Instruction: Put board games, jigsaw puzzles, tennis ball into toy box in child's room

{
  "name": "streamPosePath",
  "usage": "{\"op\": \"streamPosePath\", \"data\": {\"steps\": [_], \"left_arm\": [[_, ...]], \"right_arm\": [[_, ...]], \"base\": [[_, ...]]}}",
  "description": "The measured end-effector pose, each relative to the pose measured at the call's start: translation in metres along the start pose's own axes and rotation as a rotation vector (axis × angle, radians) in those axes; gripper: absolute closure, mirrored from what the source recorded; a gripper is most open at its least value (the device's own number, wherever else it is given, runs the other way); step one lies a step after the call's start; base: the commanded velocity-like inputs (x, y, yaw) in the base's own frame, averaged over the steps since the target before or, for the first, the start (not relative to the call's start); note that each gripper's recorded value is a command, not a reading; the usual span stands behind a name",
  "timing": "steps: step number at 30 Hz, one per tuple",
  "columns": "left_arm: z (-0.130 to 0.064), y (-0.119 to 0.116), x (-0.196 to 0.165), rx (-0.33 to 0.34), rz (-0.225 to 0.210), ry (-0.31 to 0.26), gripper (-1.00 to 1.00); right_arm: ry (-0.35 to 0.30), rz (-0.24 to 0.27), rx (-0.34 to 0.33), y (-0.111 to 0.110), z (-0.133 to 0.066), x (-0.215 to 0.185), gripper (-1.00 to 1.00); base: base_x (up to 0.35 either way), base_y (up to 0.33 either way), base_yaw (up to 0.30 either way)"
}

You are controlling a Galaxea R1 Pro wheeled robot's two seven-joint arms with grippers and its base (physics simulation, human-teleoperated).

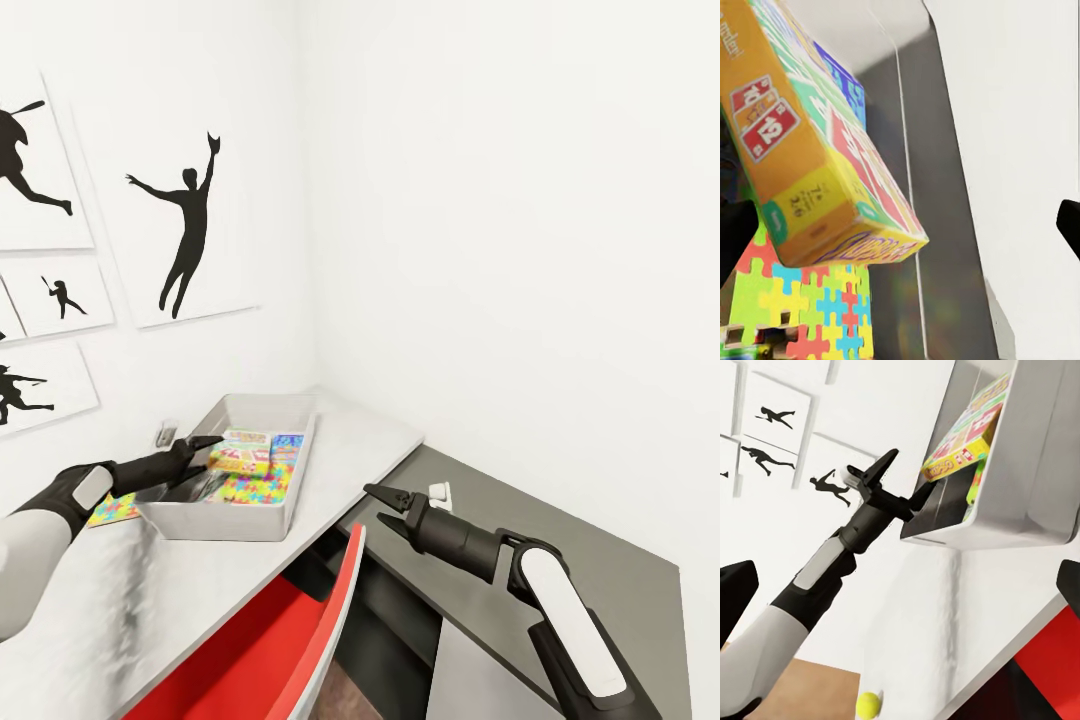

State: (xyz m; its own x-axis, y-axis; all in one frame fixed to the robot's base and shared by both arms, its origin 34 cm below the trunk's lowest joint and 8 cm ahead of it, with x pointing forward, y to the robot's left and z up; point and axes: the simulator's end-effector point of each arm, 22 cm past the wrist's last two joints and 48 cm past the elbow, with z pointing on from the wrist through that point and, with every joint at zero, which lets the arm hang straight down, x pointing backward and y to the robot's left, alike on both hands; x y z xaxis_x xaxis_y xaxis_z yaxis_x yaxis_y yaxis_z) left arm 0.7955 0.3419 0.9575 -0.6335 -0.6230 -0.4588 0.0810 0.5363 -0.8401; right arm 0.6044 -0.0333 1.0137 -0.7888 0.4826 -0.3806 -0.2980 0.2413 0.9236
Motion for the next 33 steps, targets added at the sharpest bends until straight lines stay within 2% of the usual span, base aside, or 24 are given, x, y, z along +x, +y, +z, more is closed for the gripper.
{"op": "streamPosePath", "data": {"steps": [5,11,19,26,33], "left_arm": [[-0.008,-0.015,-0.012,0.012,-0.001,0.014,-1.00],[-0.021,-0.014,-0.023,0.011,-0.009,0.008,-1.00],[-0.044,-0.025,-0.039,0.089,-0.009,-0.013,-1.00],[-0.048,-0.028,-0.041,0.105,-0.009,-0.016,-1.00],[-0.054,-0.040,-0.043,0.167,-0.003,-0.017,-1.00]], "right_arm": [[0.000,0.000,0.000,0.000,0.000,0.000,-1.00],[0.000,0.000,0.000,0.000,0.000,0.000,-1.00],[0.000,0.000,0.000,0.000,0.000,0.000,-1.00],[0.000,0.000,0.000,0.000,0.000,0.000,-1.00],[-0.001,0.001,-0.005,0.001,0.000,-0.001,-1.00]], "base": [[0.000,0.000,0.000],[0.000,0.000,0.000],[0.000,0.000,0.000],[-0.011,0.000,0.000],[-0.153,0.000,0.000]]}}
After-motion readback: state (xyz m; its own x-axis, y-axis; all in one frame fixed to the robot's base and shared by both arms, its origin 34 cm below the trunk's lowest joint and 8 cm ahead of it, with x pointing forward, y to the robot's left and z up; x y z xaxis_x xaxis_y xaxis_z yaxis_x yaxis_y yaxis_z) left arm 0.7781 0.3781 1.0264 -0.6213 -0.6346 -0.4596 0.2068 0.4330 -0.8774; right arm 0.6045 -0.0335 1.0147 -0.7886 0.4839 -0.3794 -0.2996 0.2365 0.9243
